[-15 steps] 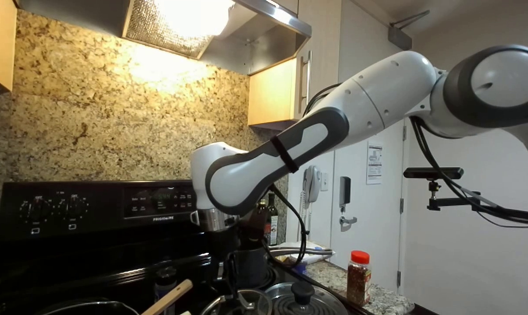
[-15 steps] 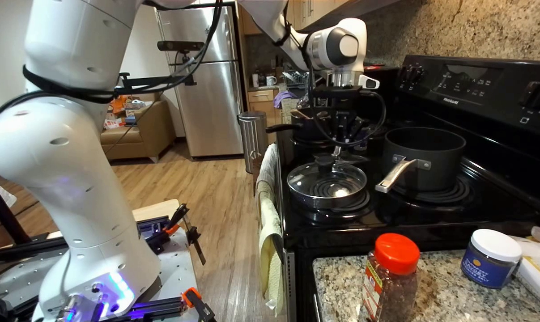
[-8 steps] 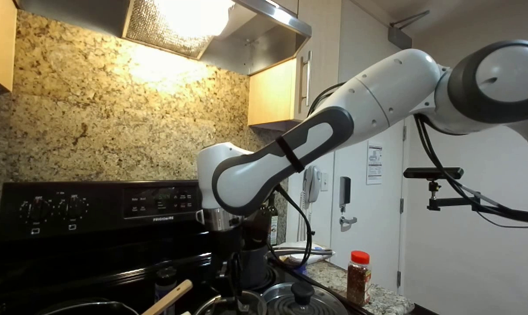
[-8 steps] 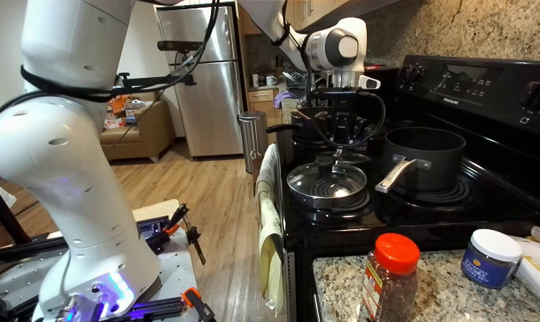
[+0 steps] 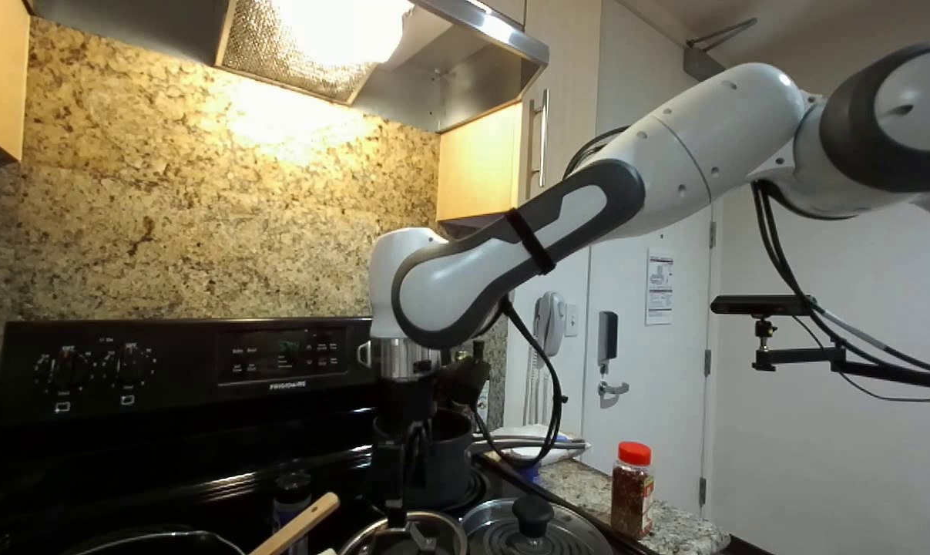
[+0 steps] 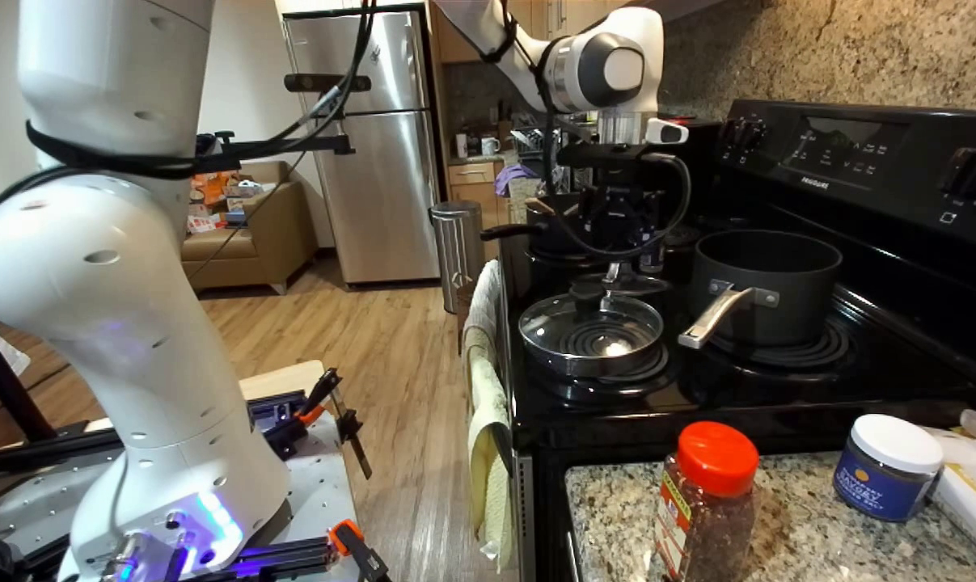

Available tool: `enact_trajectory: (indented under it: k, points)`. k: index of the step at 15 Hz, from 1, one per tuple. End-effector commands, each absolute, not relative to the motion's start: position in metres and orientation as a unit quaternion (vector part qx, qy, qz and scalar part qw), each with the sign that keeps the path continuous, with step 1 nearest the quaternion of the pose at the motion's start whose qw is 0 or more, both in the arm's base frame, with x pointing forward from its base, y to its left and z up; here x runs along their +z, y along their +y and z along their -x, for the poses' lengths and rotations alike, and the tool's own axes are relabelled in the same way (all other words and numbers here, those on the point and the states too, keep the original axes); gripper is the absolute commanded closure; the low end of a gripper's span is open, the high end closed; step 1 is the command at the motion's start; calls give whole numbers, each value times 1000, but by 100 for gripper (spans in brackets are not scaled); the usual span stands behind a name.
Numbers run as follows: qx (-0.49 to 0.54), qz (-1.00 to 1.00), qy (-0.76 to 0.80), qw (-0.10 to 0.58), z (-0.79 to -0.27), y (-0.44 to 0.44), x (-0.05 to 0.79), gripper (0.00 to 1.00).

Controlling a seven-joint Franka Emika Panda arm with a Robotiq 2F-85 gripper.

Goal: Remove the lid from the pot and put it on the stove

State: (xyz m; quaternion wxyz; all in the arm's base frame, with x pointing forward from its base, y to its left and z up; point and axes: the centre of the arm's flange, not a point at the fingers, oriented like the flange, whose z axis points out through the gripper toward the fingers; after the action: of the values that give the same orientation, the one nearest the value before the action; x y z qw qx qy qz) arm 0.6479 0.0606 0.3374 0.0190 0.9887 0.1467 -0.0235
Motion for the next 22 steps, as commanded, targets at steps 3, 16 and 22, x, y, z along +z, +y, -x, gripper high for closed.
enact_trajectory:
  k: [3, 16, 22]
  points:
    - [34, -994, 98, -33, -598, 41, 389, 0]
    - [-21, -995, -63, -72, -464, -19, 478, 0]
    - [-86, -990, -77, -80, -439, -26, 506, 0]
